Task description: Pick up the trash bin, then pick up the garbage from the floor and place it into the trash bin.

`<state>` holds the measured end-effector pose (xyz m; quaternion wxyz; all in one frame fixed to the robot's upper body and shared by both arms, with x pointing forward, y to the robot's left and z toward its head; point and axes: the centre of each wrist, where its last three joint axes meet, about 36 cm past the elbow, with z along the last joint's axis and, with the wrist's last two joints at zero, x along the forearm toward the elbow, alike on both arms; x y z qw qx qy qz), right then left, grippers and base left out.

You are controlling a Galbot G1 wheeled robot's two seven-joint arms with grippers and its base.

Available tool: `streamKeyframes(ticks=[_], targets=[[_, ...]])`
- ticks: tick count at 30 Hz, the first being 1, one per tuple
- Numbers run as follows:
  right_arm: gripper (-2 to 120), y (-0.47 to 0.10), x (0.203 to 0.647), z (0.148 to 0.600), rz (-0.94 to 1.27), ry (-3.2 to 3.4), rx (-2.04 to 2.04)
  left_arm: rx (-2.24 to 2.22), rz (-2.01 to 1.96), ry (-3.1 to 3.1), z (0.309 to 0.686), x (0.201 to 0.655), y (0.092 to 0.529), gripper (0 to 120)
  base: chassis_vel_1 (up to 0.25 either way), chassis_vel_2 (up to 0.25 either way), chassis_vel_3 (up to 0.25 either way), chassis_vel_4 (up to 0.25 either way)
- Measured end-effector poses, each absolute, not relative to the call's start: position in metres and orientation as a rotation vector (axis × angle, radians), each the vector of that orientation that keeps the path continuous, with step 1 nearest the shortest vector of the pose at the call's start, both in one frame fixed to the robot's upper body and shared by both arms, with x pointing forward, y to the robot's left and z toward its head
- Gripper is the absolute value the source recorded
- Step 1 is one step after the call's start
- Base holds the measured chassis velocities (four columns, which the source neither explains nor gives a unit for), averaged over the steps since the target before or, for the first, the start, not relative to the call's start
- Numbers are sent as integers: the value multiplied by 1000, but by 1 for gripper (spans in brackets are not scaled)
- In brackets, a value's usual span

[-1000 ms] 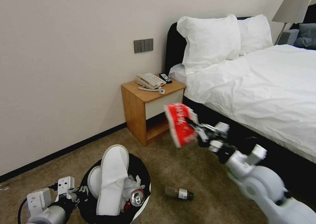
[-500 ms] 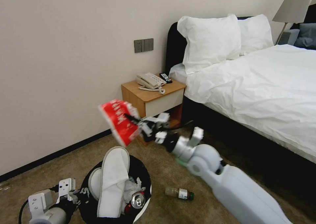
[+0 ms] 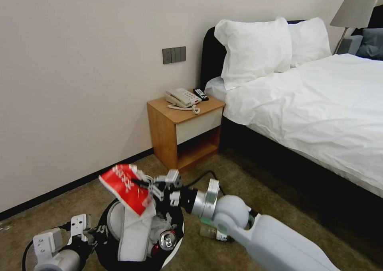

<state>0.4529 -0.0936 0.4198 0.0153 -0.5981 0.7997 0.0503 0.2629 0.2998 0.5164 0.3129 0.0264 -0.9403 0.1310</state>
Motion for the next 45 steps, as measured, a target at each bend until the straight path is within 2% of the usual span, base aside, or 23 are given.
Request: streamKeyframes(ticks=[19,37,39,42,44,45], targets=[[0,-103,461,355,-7,2635,-1857,57,348,-2485,522,262,300,2,0,0,0,0],[0,-103,453,350,-110,2708,-1948,50,347,-2488,523,264,299,2,0,0,0,0],[9,-103,450,350,-123,2698,-1963,50,348,-2488,522,264,299,2,0,0,0,0],[14,-103,449,351,-128,2692,-1968,50,348,-2488,522,264,299,2,0,0,0,0],[27,-102,447,354,-128,2676,-1966,50,348,-2488,522,264,299,2,0,0,0,0],[27,-102,447,354,-128,2676,-1966,50,348,-2488,522,264,299,2,0,0,0,0]])
